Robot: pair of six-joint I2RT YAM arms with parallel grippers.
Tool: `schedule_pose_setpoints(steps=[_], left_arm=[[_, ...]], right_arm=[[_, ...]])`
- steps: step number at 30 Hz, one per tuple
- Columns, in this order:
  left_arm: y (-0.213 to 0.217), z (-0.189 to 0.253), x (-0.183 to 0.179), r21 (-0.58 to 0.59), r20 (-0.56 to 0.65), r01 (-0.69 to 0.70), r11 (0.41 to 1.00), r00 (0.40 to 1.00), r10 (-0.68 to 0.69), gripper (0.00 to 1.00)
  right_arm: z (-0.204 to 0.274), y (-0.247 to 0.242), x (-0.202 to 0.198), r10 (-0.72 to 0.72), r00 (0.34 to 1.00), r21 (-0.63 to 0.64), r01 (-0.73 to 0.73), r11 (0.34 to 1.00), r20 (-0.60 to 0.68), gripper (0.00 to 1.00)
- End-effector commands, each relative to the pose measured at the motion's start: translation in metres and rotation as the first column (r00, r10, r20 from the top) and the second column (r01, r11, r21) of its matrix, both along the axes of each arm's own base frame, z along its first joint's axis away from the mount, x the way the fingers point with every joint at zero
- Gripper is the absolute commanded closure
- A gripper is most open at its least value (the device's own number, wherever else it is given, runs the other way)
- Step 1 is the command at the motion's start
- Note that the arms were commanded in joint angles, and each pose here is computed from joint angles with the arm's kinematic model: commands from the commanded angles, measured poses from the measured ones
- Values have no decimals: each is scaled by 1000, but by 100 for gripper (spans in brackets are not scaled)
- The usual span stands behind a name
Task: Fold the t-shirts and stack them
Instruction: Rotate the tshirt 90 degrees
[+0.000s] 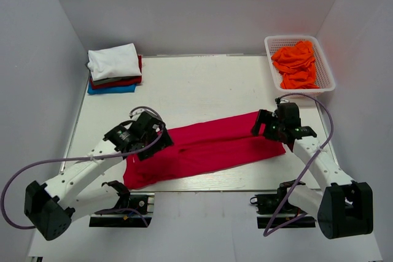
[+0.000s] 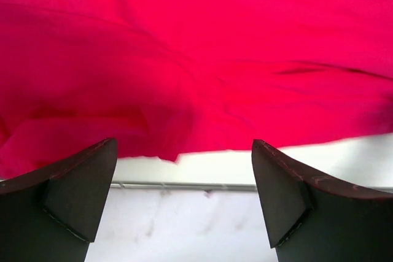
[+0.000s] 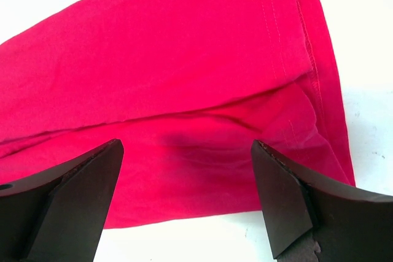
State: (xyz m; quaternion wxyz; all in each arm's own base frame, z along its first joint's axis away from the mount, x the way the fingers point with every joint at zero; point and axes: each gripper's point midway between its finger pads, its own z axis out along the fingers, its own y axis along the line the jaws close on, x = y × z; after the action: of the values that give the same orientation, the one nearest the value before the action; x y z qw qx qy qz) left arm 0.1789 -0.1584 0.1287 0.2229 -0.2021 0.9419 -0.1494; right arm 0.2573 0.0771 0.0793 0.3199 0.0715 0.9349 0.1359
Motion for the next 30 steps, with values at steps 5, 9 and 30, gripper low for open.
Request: schedule_pose_setpoints(steps=[5, 9, 30], left_arm=[[11, -86, -18, 132, -187, -4, 991, 982, 29, 0], [28, -117, -31, 185, -224, -20, 983, 973, 62, 0], [7, -19, 16, 141, -22, 65, 988, 998, -63, 12]], right_arm=[[40, 17, 41, 55, 989, 20, -58, 998, 135, 10], [22, 30, 51, 95, 992, 42, -99, 994, 83, 10], [-29, 40, 64, 69, 997, 60, -67, 996, -33, 10]])
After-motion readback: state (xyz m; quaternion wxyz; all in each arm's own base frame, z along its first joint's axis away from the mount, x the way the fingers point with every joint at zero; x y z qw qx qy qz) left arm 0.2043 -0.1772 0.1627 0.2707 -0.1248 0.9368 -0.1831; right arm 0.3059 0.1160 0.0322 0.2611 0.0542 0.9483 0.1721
